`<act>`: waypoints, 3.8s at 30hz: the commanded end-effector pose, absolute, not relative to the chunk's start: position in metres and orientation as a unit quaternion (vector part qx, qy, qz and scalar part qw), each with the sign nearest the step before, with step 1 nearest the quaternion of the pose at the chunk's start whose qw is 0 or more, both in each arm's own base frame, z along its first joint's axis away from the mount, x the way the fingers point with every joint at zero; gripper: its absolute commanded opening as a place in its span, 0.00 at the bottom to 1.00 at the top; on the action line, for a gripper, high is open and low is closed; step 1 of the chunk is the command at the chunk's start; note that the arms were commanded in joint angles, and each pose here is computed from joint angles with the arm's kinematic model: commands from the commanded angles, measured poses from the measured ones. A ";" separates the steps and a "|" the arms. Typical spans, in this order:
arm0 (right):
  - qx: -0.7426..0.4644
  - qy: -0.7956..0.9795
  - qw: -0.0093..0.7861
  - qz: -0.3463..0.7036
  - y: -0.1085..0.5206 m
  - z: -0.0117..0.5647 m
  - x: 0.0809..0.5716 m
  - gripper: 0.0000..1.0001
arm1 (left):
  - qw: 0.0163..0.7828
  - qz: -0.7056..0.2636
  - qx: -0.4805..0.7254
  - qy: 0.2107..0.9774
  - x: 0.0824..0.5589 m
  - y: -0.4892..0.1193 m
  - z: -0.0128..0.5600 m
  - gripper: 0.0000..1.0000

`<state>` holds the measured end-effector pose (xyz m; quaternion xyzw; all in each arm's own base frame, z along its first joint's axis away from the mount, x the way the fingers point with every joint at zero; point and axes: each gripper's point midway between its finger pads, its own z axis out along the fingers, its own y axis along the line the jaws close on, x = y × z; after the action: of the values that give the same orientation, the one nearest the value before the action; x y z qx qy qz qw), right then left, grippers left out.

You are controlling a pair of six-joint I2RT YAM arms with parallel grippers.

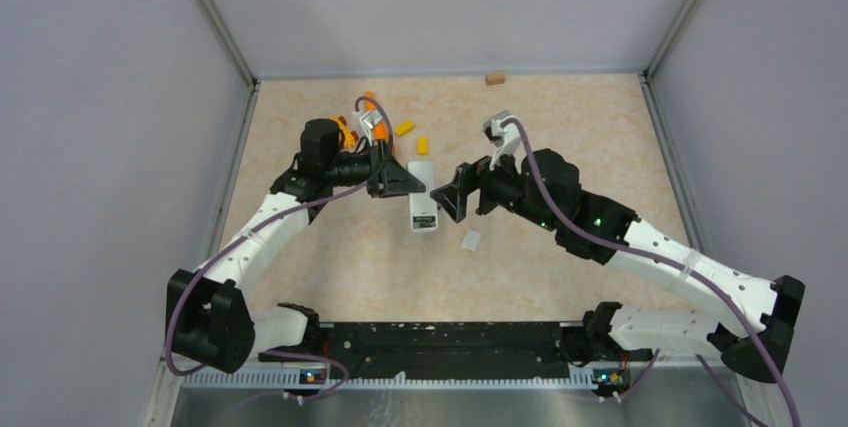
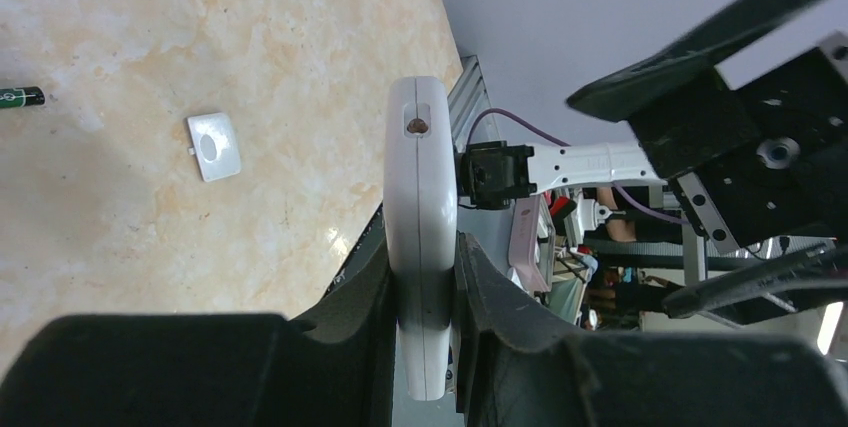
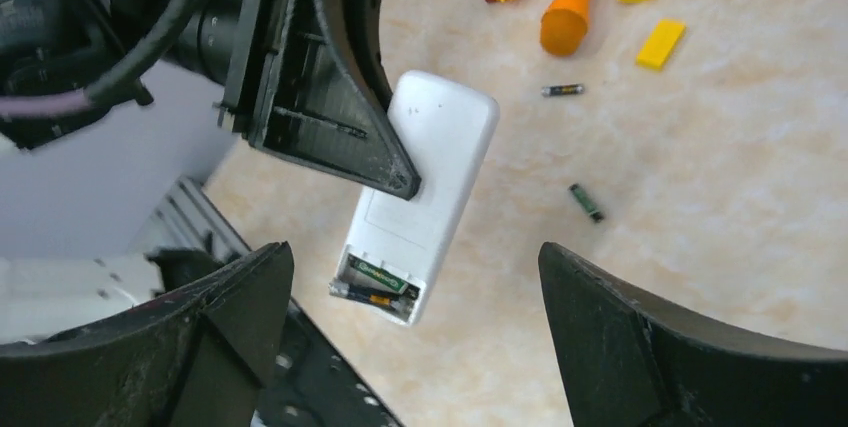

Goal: Load the batteries into the remote control
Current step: Load the battery into the remote control, then pick up the battery cover at the center of the board.

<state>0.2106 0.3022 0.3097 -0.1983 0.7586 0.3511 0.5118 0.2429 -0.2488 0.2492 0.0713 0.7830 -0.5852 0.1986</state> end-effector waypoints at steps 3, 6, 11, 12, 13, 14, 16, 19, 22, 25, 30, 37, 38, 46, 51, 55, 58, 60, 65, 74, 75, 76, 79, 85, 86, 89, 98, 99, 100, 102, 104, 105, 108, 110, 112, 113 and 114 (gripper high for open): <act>-0.031 0.774 0.358 0.521 0.323 0.301 0.187 0.94 | 0.241 -0.602 0.096 0.755 0.250 -0.250 0.282 0.00; -0.043 0.773 0.336 0.537 0.333 0.302 0.184 0.94 | 0.238 -0.605 0.098 0.754 0.248 -0.251 0.283 0.00; -0.058 0.768 0.296 0.565 0.353 0.293 0.180 0.93 | 0.232 -0.606 0.095 0.755 0.246 -0.250 0.279 0.00; -0.060 0.769 0.291 0.566 0.357 0.291 0.181 0.93 | 0.232 -0.606 0.094 0.755 0.246 -0.250 0.279 0.00; -0.062 0.774 0.285 0.561 0.359 0.286 0.182 0.92 | 0.229 -0.607 0.094 0.755 0.246 -0.250 0.279 0.00; -0.064 0.779 0.283 0.556 0.361 0.283 0.184 0.92 | 0.228 -0.608 0.095 0.755 0.245 -0.250 0.280 0.00; -0.067 0.784 0.278 0.551 0.364 0.276 0.186 0.91 | 0.227 -0.609 0.095 0.754 0.244 -0.250 0.280 0.00; -0.070 0.797 0.269 0.536 0.365 0.263 0.186 0.90 | 0.239 -0.611 0.103 0.748 0.245 -0.250 0.285 0.00; -0.072 0.802 0.269 0.529 0.365 0.257 0.187 0.89 | 0.238 -0.612 0.103 0.747 0.245 -0.250 0.285 0.00; -0.077 0.799 0.270 0.532 0.366 0.257 0.187 0.85 | 0.239 -0.612 0.103 0.747 0.246 -0.250 0.285 0.00; -0.092 0.788 0.275 0.544 0.368 0.262 0.184 0.75 | 0.237 -0.612 0.102 0.748 0.246 -0.250 0.284 0.00; -0.115 0.778 0.282 0.549 0.370 0.263 0.182 0.66 | 0.233 -0.614 0.098 0.748 0.245 -0.250 0.285 0.00; -0.116 0.780 0.284 0.546 0.369 0.263 0.182 0.65 | 0.232 -0.614 0.098 0.748 0.245 -0.250 0.285 0.00; -0.113 0.785 0.285 0.539 0.368 0.259 0.184 0.57 | 0.230 -0.614 0.094 0.749 0.245 -0.250 0.284 0.00; -0.111 0.786 0.288 0.536 0.367 0.257 0.185 0.51 | 0.229 -0.615 0.092 0.749 0.244 -0.250 0.285 0.00; -0.111 0.785 0.292 0.535 0.367 0.256 0.187 0.48 | 0.228 -0.616 0.092 0.748 0.243 -0.250 0.287 0.00; -0.116 0.782 0.300 0.534 0.367 0.256 0.188 0.45 | 0.226 -0.618 0.091 0.748 0.242 -0.250 0.287 0.00; -0.129 0.771 0.308 0.543 0.368 0.260 0.186 0.41 | 0.222 -0.620 0.088 0.748 0.242 -0.250 0.288 0.00; -0.147 0.747 0.333 0.556 0.367 0.268 0.184 0.38 | 0.208 -0.633 0.083 0.741 0.238 -0.251 0.296 0.00; -0.135 0.756 0.358 0.531 0.353 0.271 0.190 0.64 | 0.246 -0.625 0.102 0.734 0.239 -0.248 0.303 0.00; -0.133 0.755 0.363 0.530 0.351 0.272 0.190 0.68 | 0.252 -0.625 0.103 0.732 0.239 -0.247 0.305 0.00; -0.129 0.753 0.369 0.530 0.349 0.274 0.191 0.73 | 0.261 -0.626 0.106 0.727 0.240 -0.247 0.307 0.00; -0.127 0.741 0.382 0.538 0.344 0.278 0.190 0.75 | 0.286 -0.631 0.113 0.712 0.239 -0.244 0.316 0.00; -0.107 0.731 0.416 0.531 0.331 0.291 0.196 0.72 | 0.343 -0.626 0.107 0.692 0.239 -0.235 0.333 0.00; -0.100 0.734 0.424 0.521 0.327 0.291 0.200 0.72 | 0.353 -0.621 0.102 0.692 0.241 -0.233 0.334 0.00; -0.099 0.745 0.454 0.479 0.312 0.290 0.209 0.72 | 0.393 -0.593 0.082 0.698 0.250 -0.223 0.334 0.00; -0.207 0.802 0.491 0.270 0.269 0.243 0.234 0.72 | 0.476 -0.464 -0.043 0.746 0.283 -0.176 0.306 0.00; -0.231 0.812 0.476 0.246 0.267 0.229 0.234 0.72 | 0.482 -0.452 -0.058 0.748 0.286 -0.170 0.302 0.00; -0.259 0.820 0.457 0.227 0.267 0.215 0.232 0.72 | 0.490 -0.441 -0.072 0.749 0.287 -0.165 0.300 0.00; -0.315 0.827 0.420 0.202 0.267 0.191 0.228 0.72 | 0.502 -0.425 -0.101 0.746 0.289 -0.155 0.296 0.00; -0.334 0.838 0.394 0.176 0.265 0.167 0.229 0.83 | 0.511 -0.413 -0.132 0.743 0.290 -0.146 0.289 0.00; -0.343 0.841 0.384 0.164 0.265 0.157 0.230 0.94 | 0.514 -0.410 -0.146 0.740 0.290 -0.142 0.286 0.00; -0.366 0.848 0.359 0.131 0.263 0.130 0.236 0.97 | 0.511 -0.418 -0.171 0.731 0.287 -0.139 0.275 0.00; -0.382 0.846 0.354 0.112 0.263 0.115 0.241 0.97 | 0.507 -0.425 -0.178 0.729 0.285 -0.139 0.268 0.00; -0.410 0.840 0.341 0.094 0.261 0.099 0.244 0.97 | 0.502 -0.424 -0.181 0.732 0.285 -0.139 0.262 0.00; -0.427 0.836 0.334 0.085 0.261 0.091 0.244 0.97 | 0.501 -0.424 -0.180 0.732 0.285 -0.140 0.261 0.00; -0.442 0.832 0.326 0.082 0.261 0.084 0.244 0.95 | 0.501 -0.424 -0.179 0.733 0.284 -0.140 0.262 0.00</act>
<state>0.2335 0.2645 0.0983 -0.3819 0.8569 0.1164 0.3262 0.2777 -0.1439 0.2404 -0.1715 0.7622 -0.4126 0.4684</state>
